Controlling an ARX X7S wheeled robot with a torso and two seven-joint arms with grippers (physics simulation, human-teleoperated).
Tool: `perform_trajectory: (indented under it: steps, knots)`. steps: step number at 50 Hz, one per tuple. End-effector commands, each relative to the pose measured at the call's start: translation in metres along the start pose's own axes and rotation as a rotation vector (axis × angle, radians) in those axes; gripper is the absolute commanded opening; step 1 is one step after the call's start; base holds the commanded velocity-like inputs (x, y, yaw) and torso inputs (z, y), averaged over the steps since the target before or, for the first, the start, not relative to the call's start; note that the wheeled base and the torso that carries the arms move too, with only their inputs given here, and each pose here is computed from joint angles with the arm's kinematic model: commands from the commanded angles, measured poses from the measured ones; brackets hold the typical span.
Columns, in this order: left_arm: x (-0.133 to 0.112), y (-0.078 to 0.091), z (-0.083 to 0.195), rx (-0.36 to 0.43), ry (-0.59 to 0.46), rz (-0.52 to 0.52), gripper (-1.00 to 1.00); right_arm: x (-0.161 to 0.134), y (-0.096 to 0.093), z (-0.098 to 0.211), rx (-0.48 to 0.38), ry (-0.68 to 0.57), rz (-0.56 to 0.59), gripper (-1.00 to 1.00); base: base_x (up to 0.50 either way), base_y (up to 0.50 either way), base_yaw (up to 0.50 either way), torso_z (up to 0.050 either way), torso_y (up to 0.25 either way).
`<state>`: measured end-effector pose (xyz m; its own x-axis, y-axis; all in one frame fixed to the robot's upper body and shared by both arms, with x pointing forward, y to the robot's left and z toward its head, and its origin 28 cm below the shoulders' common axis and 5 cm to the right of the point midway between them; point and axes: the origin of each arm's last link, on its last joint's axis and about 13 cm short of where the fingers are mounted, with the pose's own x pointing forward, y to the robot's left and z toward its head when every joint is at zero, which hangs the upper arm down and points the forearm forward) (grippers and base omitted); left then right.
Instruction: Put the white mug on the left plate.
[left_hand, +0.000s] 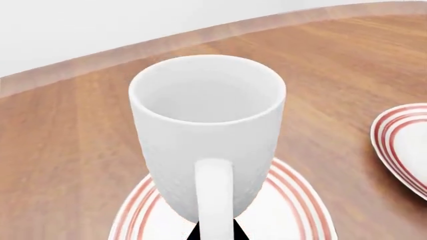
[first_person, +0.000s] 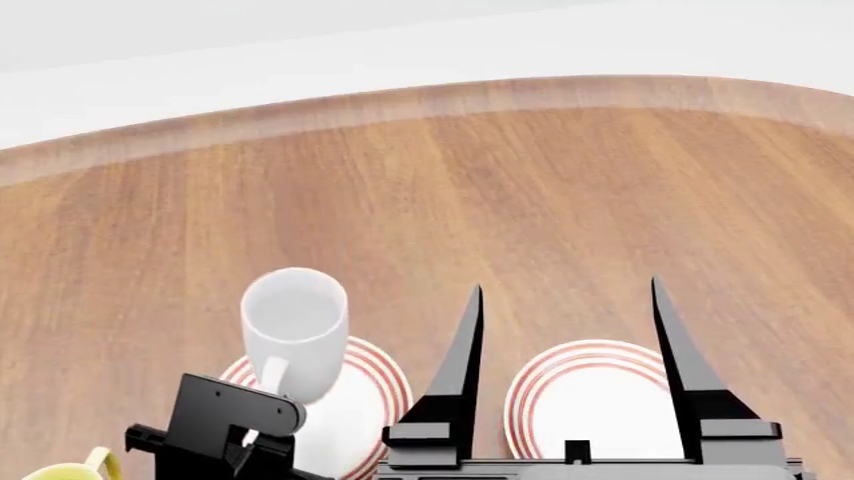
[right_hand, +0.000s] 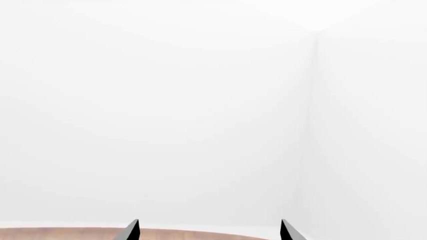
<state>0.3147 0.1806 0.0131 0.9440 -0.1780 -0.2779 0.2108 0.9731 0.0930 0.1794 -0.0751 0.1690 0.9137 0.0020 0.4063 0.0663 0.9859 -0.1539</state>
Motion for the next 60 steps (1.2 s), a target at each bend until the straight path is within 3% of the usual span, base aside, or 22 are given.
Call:
perform_trajectory:
  steps: [1, 60]
  knots:
    - [0.003, -0.002, -0.001, -0.013, 0.006, -0.011, -1.00, 0.000, 0.000, 0.001, 0.001, 0.000, -0.001, 1.00, 0.00, 0.00, 0.00, 0.000, 0.000]
    - [0.001, -0.006, -0.023, -0.032, 0.062, -0.030, -1.00, 0.000, 0.000, 0.000, -0.001, -0.001, 0.002, 1.00, 0.00, 0.00, 0.00, 0.000, 0.000]
